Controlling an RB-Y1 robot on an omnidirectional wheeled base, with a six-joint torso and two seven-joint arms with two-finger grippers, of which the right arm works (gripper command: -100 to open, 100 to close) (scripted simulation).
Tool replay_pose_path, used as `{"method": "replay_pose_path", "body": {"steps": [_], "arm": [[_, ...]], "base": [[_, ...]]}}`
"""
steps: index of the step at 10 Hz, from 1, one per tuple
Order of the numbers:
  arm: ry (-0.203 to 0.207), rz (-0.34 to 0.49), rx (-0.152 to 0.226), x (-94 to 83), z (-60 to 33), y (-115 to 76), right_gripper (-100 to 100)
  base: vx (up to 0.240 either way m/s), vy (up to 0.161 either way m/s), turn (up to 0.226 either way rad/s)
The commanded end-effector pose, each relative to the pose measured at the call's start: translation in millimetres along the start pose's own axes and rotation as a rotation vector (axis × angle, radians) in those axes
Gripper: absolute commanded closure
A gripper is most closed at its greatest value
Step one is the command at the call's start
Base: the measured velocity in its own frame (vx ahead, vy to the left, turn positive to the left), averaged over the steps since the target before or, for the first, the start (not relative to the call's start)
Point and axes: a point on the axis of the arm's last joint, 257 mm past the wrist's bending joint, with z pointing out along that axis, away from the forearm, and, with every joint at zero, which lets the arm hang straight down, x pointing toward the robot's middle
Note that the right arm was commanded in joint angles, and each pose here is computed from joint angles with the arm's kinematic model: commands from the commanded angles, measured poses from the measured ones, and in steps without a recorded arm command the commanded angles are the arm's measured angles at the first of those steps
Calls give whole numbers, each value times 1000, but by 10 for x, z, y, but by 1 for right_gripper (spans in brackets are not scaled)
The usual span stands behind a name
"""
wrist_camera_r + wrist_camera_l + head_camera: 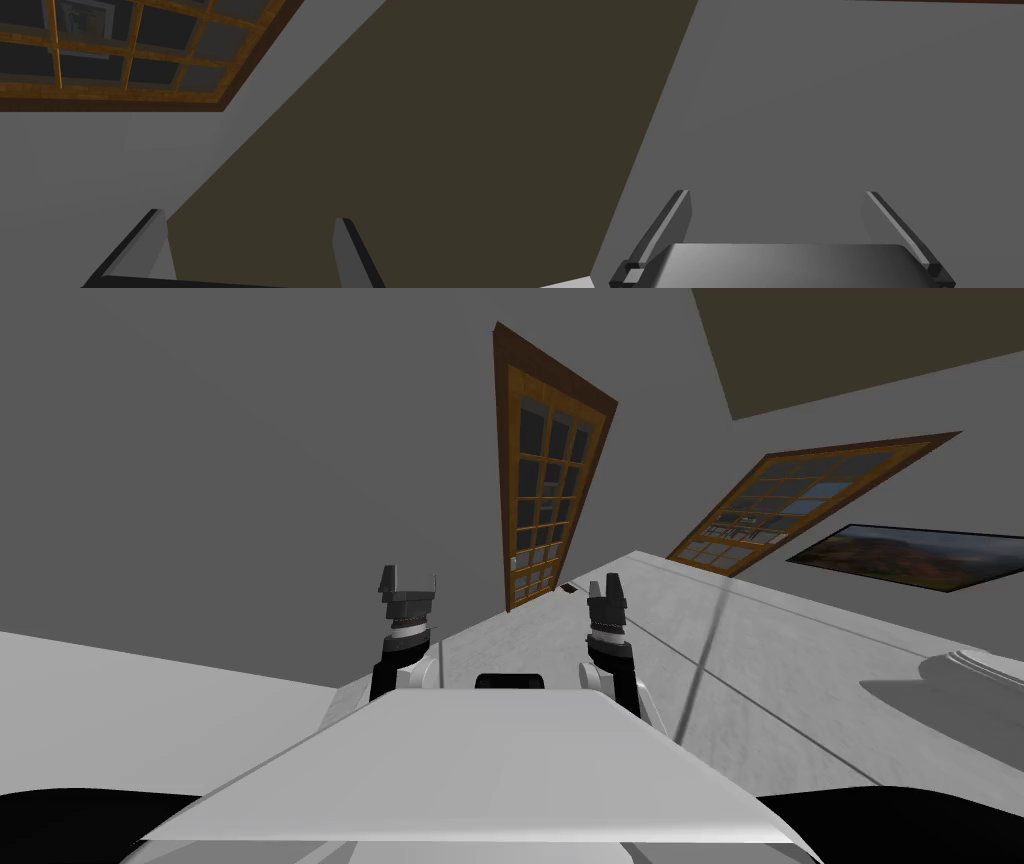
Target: Pull the door open
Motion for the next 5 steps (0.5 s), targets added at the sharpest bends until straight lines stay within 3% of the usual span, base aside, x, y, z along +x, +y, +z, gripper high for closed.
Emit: {"method": "replay_pose_path", "body": {"steps": [1, 5], "arm": [[15, -28, 11, 42, -22, -99, -100], [51, -97, 38, 141, -83, -342, -100]], "base": [[64, 10, 45], [126, 3, 36]]}}
